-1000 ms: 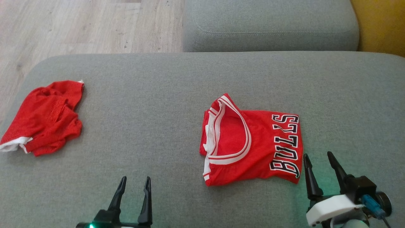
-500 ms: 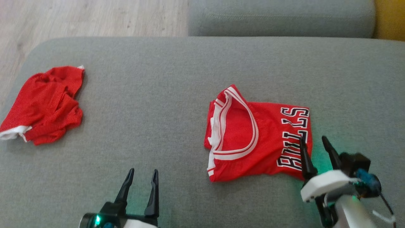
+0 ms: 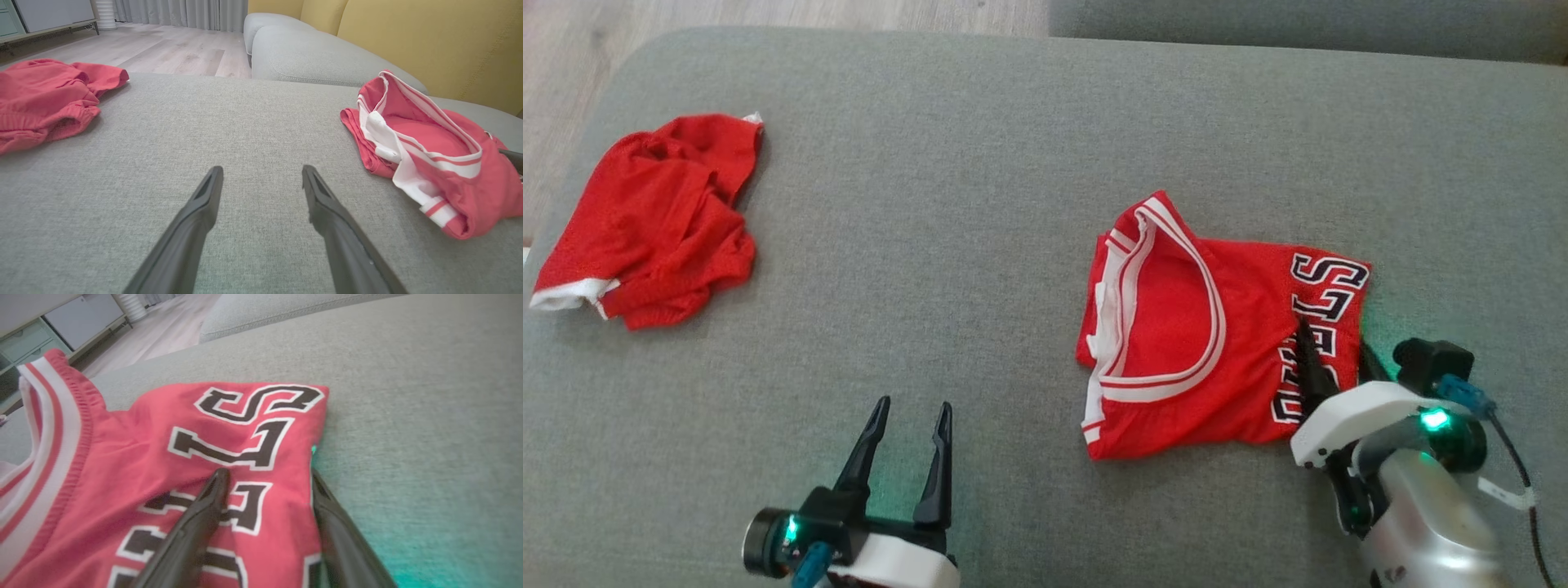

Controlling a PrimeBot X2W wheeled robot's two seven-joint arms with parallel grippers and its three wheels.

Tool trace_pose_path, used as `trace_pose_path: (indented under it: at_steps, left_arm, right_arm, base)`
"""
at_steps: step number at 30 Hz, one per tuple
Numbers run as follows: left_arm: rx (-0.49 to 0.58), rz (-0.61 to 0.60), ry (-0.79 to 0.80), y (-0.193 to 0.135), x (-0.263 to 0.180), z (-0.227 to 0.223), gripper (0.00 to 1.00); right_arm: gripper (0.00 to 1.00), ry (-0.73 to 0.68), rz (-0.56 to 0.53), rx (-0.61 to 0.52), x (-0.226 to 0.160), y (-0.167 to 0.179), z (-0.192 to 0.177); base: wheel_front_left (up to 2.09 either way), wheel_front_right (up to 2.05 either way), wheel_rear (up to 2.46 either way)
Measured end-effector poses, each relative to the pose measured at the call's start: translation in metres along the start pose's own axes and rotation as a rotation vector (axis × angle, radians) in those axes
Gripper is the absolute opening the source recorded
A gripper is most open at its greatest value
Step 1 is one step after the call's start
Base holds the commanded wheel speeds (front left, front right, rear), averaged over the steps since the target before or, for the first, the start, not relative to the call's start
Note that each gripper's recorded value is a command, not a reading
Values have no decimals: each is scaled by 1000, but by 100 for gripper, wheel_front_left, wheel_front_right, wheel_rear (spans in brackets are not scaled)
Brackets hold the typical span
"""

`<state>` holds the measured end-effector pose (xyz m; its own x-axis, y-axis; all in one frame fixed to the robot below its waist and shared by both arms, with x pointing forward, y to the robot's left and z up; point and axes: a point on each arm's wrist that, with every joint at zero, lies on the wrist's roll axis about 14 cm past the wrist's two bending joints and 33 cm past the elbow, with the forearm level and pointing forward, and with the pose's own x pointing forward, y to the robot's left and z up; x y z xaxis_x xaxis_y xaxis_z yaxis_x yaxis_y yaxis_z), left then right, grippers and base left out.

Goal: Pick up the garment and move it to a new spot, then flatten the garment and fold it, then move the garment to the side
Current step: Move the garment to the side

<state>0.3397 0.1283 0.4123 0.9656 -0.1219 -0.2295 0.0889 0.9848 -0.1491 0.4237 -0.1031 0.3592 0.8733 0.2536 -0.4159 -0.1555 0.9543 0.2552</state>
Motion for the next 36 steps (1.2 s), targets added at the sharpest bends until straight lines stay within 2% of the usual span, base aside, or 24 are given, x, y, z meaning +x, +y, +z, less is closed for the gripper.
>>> trace_pose_path:
  at_steps: [1, 6, 12, 17, 18, 25, 28, 33, 36]
  left_arm:
    - [0, 2, 2, 1, 0, -1, 100]
    - [-12, 7, 4, 0, 1, -1, 100]
    - [-7, -80, -8, -25, 13, 4, 100]
    - [2, -244, -13, -71, 31, 7, 100]
    - [2, -244, -13, -71, 31, 7, 100]
    - [26, -547, -51, -164, 52, 22, 100]
    - [31, -638, -38, -193, 51, 17, 100]
    - [32, -741, -7, -225, 45, 6, 100]
    - [24, -758, 9, -229, 45, 1, 100]
  right_arm:
    - [0, 4, 11, 2, 1, 3, -1]
    - [0, -4, 26, 23, 0, 9, -2]
    - [0, -66, -74, 65, -22, -22, 7]
    - [0, -116, -190, 87, -57, -61, 9]
    - [0, -116, -190, 87, -57, -61, 9]
    - [0, -186, -328, 122, -107, -102, 14]
    - [0, -207, -384, 152, -128, -115, 11]
    - [0, -214, -466, 180, -155, -132, 2]
    - [0, -207, -475, 158, -153, -136, 3]
  base:
    - [0, 0, 0]
    - [0, 0, 0]
    - [0, 0, 0]
    - [0, 0, 0]
    - [0, 0, 0]
    - [0, 0, 0]
    - [0, 0, 0]
    - [0, 0, 0]
    - [0, 0, 0]
